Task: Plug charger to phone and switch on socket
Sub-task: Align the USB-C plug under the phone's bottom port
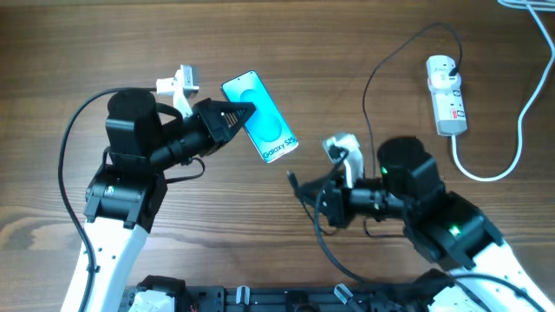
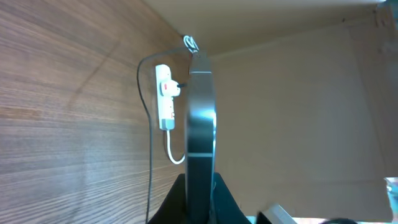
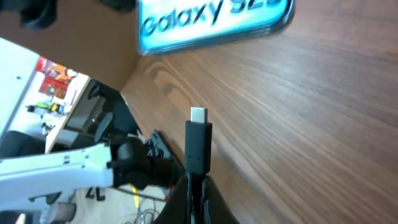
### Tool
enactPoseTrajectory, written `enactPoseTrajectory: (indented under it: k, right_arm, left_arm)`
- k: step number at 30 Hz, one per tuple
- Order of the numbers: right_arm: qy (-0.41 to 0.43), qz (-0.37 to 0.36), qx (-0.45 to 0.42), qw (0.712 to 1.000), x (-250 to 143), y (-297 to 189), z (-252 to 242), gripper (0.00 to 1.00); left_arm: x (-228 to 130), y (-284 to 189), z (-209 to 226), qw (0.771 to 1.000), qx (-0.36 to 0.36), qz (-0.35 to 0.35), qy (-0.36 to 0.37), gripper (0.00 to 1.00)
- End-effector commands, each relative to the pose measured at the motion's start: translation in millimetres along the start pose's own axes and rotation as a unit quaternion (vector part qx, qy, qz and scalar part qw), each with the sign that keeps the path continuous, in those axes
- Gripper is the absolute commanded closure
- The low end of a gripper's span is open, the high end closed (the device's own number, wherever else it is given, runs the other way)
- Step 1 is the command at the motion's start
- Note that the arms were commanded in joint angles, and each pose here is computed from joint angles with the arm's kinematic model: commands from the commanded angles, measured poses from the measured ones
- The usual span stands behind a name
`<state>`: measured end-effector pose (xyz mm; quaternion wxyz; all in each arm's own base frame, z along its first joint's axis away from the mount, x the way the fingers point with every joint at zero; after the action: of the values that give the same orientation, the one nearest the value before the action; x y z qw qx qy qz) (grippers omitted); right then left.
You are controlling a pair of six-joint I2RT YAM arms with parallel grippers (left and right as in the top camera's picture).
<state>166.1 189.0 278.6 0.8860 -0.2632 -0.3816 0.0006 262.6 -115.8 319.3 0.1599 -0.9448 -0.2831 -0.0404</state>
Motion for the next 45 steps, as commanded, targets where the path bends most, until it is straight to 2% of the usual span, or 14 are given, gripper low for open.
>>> enactPoseTrajectory:
  k: [1,30,45]
  right_arm:
    - [-0.012,0.003,0.005,1.0,6.0,13.1,-6.7,0.96]
    - [-0.041,-0.048,-0.002,0.998,17.2,-2.4,4.1,0.96]
    - [-0.03,-0.037,-0.006,0.999,13.4,-1.7,2.1,0.96]
  left_arm:
    - [-1.9,-3.5,-9.0,1.0,-0.018,0.012,0.004,0.96]
    - [-3.5,-3.4,-5.5,1.0,-0.01,0.016,-0.004,0.96]
    - [-3.5,-3.4,-5.5,1.0,-0.01,0.016,-0.004,0.96]
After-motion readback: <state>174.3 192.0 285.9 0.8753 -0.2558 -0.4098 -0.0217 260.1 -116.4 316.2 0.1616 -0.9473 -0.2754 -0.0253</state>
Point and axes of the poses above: each gripper's point midway between its finger pads, its own y axis out along the fingers, its own z axis along the line the jaws close on, x = y × z, the point moved 7 cm from there along -y, back along the fingers, and after that the axes turned 8 degrees about -y, right-handed, at the moved point
